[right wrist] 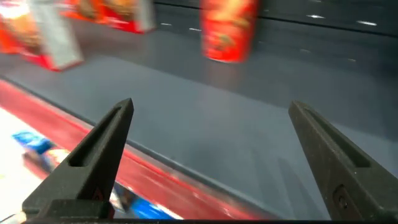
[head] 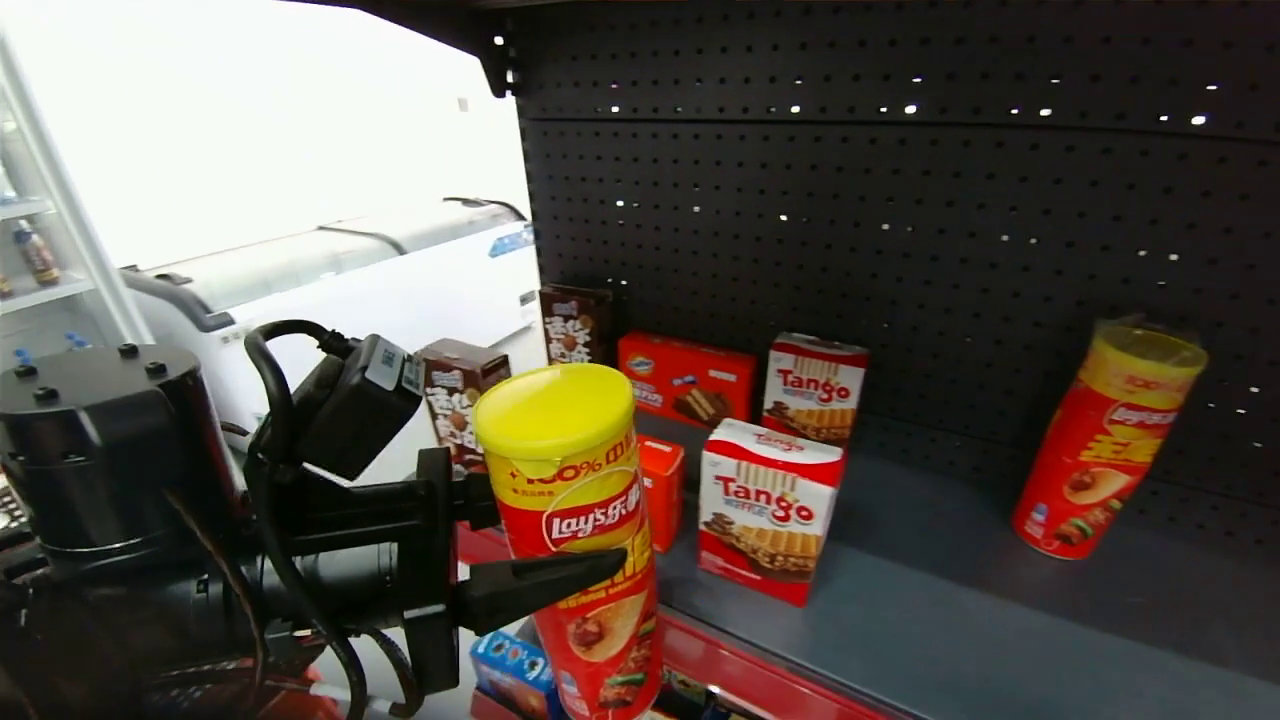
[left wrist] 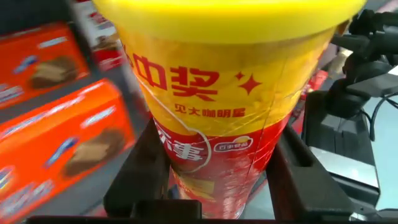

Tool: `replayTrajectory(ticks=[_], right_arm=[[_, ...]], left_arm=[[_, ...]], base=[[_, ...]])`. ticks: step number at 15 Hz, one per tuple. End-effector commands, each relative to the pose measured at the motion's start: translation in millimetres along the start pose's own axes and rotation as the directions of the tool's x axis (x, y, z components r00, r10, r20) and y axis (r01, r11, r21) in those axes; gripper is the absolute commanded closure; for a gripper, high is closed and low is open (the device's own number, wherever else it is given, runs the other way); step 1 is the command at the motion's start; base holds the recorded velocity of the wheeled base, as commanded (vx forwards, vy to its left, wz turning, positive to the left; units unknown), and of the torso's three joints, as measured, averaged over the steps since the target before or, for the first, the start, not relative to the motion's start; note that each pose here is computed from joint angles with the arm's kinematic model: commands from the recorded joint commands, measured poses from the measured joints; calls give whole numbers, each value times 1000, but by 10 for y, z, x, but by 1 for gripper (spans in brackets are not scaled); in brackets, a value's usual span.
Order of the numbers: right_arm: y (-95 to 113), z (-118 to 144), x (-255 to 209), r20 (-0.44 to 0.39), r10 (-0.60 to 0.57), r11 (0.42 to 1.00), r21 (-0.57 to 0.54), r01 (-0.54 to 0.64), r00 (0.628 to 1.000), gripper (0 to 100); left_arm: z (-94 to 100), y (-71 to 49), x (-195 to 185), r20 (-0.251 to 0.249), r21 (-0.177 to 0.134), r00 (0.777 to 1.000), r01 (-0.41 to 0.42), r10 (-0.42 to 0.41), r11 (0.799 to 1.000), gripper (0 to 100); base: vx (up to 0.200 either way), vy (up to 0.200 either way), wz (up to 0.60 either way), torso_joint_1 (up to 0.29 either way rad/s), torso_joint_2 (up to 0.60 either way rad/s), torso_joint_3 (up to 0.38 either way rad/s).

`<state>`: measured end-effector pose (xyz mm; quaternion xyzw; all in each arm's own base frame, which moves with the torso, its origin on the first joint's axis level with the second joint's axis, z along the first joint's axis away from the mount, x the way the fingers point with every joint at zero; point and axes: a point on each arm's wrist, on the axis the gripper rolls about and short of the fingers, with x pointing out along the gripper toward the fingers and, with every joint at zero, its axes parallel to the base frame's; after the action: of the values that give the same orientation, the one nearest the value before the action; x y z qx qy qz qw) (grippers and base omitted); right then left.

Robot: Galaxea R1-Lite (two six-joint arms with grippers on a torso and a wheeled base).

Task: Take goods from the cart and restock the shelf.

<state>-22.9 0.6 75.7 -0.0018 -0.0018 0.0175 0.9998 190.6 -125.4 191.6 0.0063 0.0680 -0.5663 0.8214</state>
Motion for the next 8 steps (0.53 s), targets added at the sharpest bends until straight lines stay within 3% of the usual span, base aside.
replayTrajectory(ticks=[1,8], right_arm=[[0,-1,1,-2,0,1000,-1,0,1000,0],[0,1,1,-1,0,1000,-1,0,1000,0]], left_arm=[[-1,-17,4,0,1,1000,6,-6,1000,100],[16,-5,6,6,6,1000,2,-2,1000,100]], base=[[0,0,-600,-2,2,2],[0,0,-600,2,4,0]])
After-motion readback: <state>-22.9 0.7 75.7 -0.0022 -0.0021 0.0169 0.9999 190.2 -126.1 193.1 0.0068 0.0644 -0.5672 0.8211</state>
